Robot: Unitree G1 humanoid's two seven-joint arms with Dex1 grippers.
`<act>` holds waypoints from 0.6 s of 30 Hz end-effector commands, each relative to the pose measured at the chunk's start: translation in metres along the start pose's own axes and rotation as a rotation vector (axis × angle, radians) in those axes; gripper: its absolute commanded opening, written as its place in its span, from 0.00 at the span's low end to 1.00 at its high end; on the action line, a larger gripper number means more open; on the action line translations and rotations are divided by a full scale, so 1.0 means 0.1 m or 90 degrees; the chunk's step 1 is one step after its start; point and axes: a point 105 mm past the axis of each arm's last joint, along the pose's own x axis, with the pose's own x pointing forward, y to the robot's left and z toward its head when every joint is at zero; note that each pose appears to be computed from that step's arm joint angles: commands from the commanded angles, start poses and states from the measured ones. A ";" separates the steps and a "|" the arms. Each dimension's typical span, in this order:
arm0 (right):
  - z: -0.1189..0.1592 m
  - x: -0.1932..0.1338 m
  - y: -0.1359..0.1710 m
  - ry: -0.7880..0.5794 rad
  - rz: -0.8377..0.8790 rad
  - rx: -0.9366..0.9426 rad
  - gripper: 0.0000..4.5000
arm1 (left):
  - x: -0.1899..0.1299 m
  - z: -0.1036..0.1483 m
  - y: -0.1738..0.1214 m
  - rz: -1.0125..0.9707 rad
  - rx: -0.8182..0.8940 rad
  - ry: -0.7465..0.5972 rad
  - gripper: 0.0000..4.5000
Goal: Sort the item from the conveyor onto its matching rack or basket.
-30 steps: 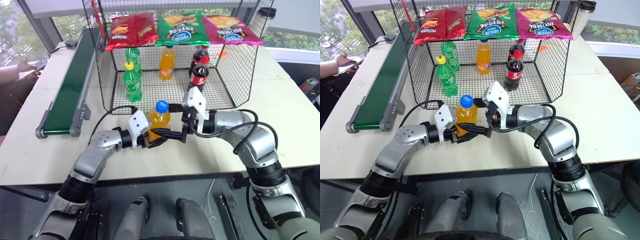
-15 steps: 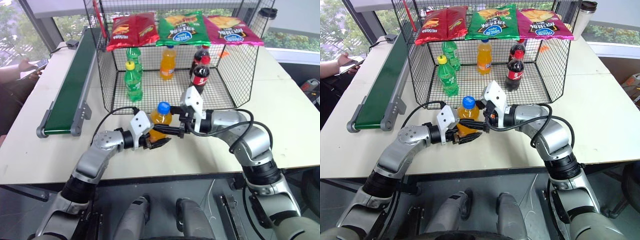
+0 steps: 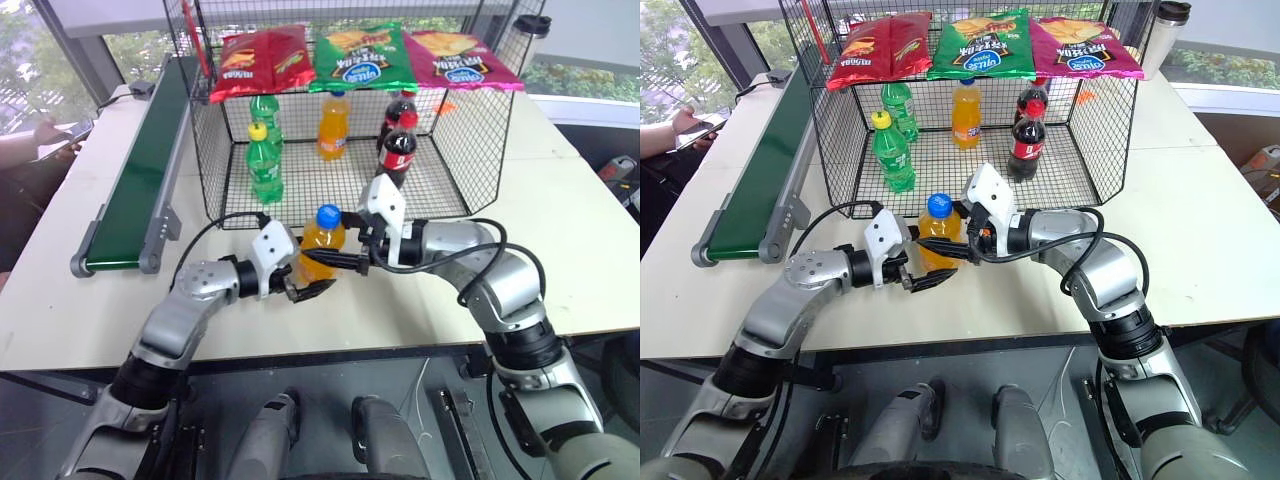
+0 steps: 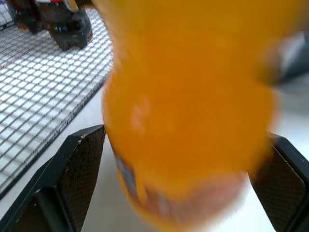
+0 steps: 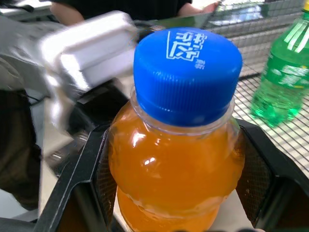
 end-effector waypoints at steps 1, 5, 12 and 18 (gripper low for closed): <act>0.21 0.02 -0.27 -0.033 -0.095 -0.071 0.58 | -0.19 0.12 0.05 0.032 -0.004 -0.022 0.99; 0.26 0.07 -0.61 -0.058 -0.214 -0.058 0.58 | -0.38 0.13 0.14 0.089 -0.033 -0.020 0.99; 0.32 0.25 -0.98 -0.094 -0.330 -0.036 0.58 | -0.30 0.02 0.32 0.255 -0.049 -0.034 0.99; 0.35 0.35 -1.19 -0.102 -0.372 -0.034 0.58 | -0.26 0.04 0.38 0.346 -0.054 -0.050 0.99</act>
